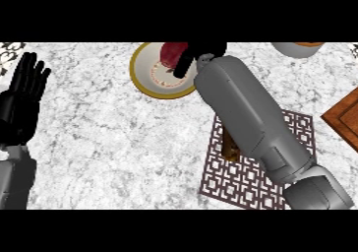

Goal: Pick the pear from the placemat and place it in the bowl

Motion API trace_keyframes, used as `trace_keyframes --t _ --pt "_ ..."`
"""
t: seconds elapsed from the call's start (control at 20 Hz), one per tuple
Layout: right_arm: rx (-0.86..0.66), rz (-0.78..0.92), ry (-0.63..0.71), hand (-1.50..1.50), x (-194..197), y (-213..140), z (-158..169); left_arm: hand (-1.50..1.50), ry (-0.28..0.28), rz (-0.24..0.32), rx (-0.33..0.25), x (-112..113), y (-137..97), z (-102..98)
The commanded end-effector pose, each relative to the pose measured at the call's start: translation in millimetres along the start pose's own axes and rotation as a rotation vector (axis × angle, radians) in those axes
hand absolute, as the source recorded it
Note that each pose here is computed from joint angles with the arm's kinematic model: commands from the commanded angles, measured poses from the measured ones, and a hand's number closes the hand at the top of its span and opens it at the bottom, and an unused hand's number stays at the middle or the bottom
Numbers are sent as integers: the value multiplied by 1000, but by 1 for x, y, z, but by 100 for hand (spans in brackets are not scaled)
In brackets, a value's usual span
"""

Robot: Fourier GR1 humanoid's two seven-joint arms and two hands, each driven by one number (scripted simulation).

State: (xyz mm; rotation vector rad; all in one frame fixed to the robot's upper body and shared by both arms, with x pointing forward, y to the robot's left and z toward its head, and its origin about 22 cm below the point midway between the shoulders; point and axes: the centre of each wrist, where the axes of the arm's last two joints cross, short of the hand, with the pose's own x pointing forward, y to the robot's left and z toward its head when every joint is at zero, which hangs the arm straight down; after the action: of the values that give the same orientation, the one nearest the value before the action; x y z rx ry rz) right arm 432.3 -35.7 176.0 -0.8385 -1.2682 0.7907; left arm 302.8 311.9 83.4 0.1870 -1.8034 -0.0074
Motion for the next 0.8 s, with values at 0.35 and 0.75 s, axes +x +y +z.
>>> trace_keyframes --t 0.35,0.75 --pt "-38 -320 107 -150 -57 41 -19 0 -21 4 -36 5 -3 -1" --pt "-382 -538 35 -150 -50 29 -20 0 -7 12 -3 0 -5 -10"
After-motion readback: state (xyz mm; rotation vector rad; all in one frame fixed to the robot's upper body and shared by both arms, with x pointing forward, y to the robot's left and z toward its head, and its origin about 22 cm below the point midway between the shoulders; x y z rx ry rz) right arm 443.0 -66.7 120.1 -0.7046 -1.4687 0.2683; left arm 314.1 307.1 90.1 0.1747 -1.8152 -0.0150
